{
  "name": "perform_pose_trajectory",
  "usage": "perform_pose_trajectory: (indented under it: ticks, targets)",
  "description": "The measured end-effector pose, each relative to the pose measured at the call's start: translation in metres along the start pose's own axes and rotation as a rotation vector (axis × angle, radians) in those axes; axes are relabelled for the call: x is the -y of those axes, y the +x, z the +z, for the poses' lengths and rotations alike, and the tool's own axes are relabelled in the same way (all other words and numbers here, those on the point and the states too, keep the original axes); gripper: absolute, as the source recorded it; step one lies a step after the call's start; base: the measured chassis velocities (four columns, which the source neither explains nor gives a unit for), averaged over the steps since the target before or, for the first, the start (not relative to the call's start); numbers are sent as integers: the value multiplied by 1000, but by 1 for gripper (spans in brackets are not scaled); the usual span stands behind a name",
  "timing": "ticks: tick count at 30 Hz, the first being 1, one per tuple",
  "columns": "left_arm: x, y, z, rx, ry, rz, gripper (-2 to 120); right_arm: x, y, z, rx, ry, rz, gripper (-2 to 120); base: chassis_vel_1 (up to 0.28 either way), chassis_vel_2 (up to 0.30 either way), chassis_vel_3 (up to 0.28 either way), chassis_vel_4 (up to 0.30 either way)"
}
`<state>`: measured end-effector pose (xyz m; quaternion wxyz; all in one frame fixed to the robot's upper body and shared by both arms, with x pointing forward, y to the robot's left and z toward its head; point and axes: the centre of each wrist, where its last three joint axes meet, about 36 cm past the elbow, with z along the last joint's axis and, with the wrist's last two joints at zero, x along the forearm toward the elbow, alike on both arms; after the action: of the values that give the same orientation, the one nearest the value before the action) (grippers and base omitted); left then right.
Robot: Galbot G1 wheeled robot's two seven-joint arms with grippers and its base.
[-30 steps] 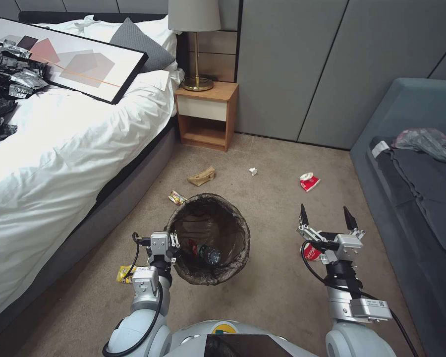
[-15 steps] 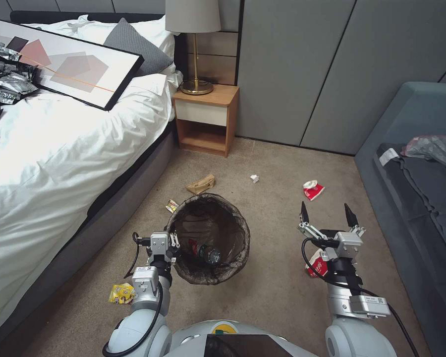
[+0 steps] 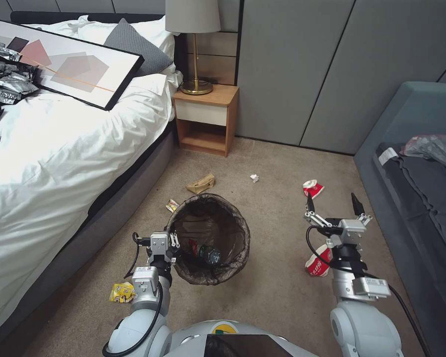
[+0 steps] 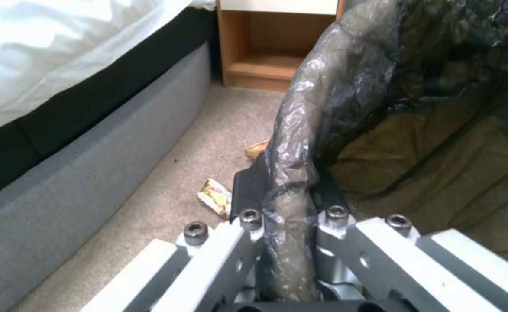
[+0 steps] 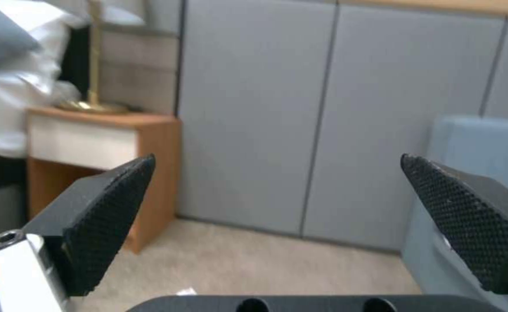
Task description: Pick up the trash bin, then pick up the garbage from the floor and place it into the trash bin.
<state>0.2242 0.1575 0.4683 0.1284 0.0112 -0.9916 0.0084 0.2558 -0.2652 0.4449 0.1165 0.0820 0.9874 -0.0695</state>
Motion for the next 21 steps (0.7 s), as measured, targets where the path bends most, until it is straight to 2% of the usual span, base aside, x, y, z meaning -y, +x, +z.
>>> perform_pose_trajectory:
  ticks: [1,5,6,8,19,21]
  targets:
    - [0,0,0,0,0,0,3,0,0,0,0,0,0,100,0,0,0,0]
    - [0,0,0,0,0,0,3,2,-21,14,-169,-12,41,100,0,0,0,0]
    - [0,0,0,0,0,0,3,2,-21,14,-169,-12,41,100,0,0,0,0]
    - [0,0,0,0,0,0,3,2,-35,28,-290,-16,66,100,0,0,0,0]
    - [0,0,0,0,0,0,3,3,-50,53,-417,-7,91,100,0,0,0,0]
    - [0,0,0,0,0,0,3,3,-56,68,-474,2,100,100,0,0,0,0]
